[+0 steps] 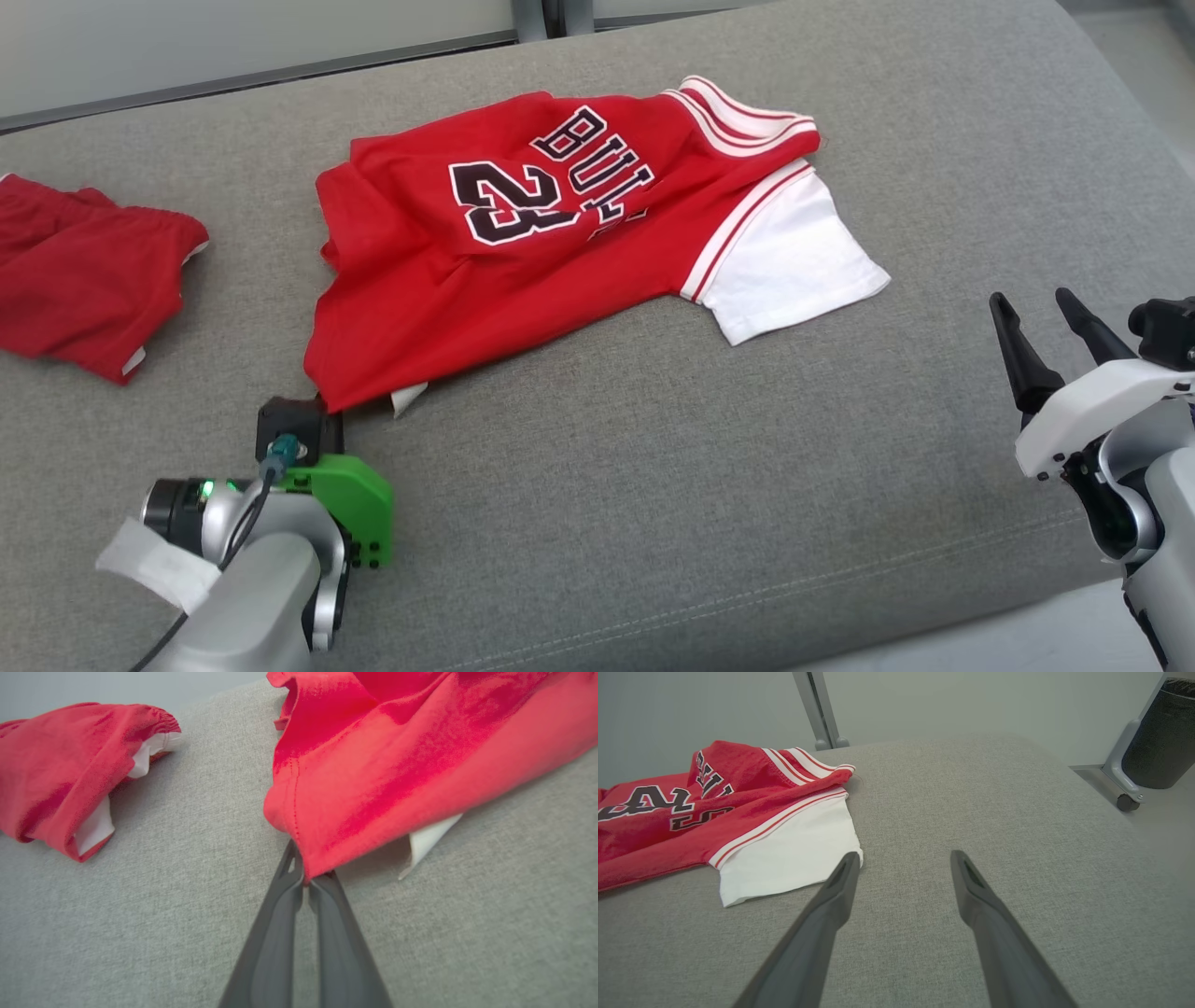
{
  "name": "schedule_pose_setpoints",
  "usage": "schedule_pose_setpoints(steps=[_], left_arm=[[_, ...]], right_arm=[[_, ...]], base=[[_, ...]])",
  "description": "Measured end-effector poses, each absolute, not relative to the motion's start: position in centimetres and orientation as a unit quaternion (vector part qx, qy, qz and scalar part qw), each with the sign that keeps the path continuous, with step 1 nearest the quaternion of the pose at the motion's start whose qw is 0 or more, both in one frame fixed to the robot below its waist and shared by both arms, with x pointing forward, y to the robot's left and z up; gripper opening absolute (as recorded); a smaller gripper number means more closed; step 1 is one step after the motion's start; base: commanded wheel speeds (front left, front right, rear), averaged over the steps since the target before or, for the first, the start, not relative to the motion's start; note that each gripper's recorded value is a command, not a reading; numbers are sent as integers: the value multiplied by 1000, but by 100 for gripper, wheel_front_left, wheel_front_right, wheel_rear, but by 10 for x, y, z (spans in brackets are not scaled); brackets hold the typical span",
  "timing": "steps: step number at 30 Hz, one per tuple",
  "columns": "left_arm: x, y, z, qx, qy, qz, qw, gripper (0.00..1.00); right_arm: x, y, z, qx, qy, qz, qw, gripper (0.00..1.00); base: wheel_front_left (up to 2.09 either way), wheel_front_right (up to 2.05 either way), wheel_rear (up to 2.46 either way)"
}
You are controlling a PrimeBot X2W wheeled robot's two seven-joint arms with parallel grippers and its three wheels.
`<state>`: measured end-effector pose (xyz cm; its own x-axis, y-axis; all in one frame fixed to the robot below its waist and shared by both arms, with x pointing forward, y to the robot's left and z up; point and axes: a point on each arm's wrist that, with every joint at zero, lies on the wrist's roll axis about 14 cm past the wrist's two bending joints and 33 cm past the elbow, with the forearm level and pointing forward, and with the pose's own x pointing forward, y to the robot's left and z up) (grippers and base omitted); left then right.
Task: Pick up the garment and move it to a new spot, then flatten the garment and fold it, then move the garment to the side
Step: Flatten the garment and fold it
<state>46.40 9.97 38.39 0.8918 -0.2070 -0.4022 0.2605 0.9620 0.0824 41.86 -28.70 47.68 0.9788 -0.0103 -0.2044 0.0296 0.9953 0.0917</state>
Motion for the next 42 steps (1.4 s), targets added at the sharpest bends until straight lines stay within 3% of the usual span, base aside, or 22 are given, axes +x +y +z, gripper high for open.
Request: schedule_pose_setpoints(steps=[8, 18, 20, 21, 22, 35, 42], left_arm=[[418, 123, 368, 110, 211, -93, 967, 0], [400, 134, 362, 133, 220, -66, 964, 0], [402, 135, 365, 129, 214, -60, 966, 33], [402, 135, 367, 127, 210, -60, 968, 85], [403, 135, 369, 123, 208, -59, 969, 100], [381, 159, 380, 121, 197, -50, 972, 100], [375, 161, 424, 49, 145, -20, 988, 100]], right_arm=[[419, -273, 471, 53, 119, 6, 992, 100], [419, -261, 464, 60, 135, 17, 989, 100], [419, -258, 463, 61, 136, 19, 989, 100], [419, -257, 463, 62, 136, 20, 989, 100], [419, -257, 463, 62, 136, 21, 989, 100], [412, -265, 479, 65, 106, 10, 992, 100], [399, -270, 494, 63, 82, 4, 995, 100]], base=[[0, 0, 0], [0, 0, 0], [0, 0, 0], [0, 0, 0], [0, 0, 0], [0, 0, 0], [0, 0, 0]])
